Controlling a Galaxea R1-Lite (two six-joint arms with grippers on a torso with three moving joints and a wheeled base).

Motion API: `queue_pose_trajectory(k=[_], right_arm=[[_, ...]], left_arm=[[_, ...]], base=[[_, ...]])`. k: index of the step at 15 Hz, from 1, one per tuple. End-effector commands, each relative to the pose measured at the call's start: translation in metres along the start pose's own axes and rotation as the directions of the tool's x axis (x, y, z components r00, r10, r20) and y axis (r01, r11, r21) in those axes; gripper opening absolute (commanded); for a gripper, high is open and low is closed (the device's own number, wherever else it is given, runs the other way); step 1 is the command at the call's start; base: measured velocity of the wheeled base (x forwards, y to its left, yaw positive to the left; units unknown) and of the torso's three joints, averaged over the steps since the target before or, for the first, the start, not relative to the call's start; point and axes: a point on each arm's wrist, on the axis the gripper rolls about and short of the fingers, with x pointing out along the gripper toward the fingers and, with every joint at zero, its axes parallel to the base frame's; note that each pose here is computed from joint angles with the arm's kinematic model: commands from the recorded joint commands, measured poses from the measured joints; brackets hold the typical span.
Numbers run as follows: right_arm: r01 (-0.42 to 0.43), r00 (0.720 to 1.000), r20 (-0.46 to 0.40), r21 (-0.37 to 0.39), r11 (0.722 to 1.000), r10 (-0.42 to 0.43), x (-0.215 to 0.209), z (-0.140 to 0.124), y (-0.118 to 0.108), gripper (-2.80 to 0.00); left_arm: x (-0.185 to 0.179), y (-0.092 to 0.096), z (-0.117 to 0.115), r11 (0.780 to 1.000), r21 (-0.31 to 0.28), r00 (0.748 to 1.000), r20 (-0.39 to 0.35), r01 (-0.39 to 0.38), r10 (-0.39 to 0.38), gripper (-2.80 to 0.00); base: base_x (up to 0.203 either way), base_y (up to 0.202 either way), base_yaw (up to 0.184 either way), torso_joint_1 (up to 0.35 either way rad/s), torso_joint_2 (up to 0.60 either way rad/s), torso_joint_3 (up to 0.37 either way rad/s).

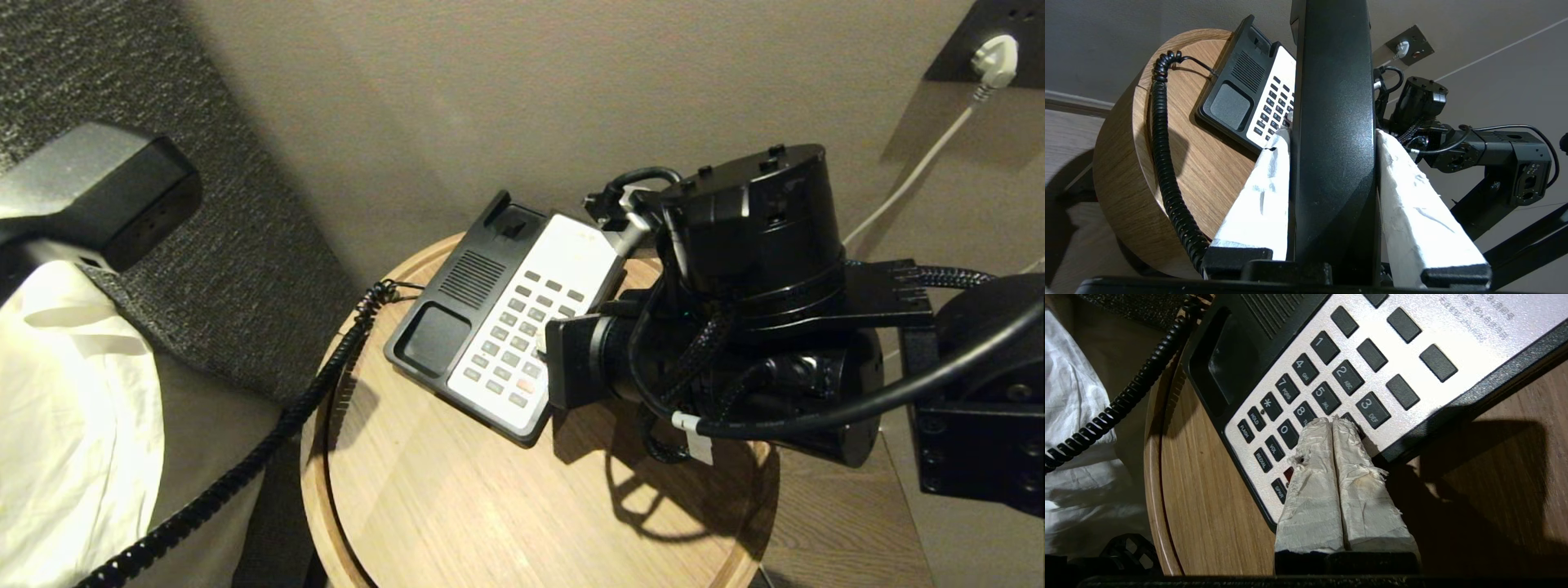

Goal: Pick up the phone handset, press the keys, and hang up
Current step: Dial the number

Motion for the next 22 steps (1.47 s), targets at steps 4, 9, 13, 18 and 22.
queue_pose_trajectory(k=[4, 9, 13, 18, 22], right_arm=[[-0.004, 1.000, 0.001, 0.001, 1.000, 0.004, 0.006, 0.000, 0.004, -2.80], [-0.003, 1.000, 0.006, 0.004, 1.000, 0.003, 0.011, 0.003, 0.006, -2.80], [0.001, 1.000, 0.000, 0.001, 1.000, -0.001, 0.013, 0.001, 0.005, -2.80], [0.003, 1.000, -0.001, -0.001, 1.000, -0.003, 0.015, 0.001, 0.005, -2.80], [0.001, 1.000, 0.007, 0.002, 1.000, -0.001, 0.012, 0.004, 0.005, -2.80]], left_arm=[[0.000, 0.001, -0.001, 1.000, -0.004, 1.000, -0.003, -0.002, 0.002, -2.80], [0.000, 0.000, 0.000, 1.000, -0.004, 1.000, 0.001, 0.001, -0.001, -2.80], [-0.001, 0.000, 0.000, 1.000, -0.003, 1.000, 0.004, 0.004, -0.004, -2.80], [-0.001, 0.000, 0.000, 1.000, -0.003, 1.000, 0.004, 0.003, -0.003, -2.80], [-0.001, 0.000, 0.000, 1.000, -0.003, 1.000, 0.002, 0.002, -0.002, -2.80]], base=[[0.000, 0.000, 0.000, 0.000, 0.00, 0.000], [0.000, 0.000, 0.000, 0.000, 0.00, 0.000], [0.000, 0.000, 0.000, 0.000, 0.00, 0.000], [0.000, 0.000, 0.000, 0.000, 0.00, 0.000], [0.000, 0.000, 0.000, 0.000, 0.00, 0.000]])
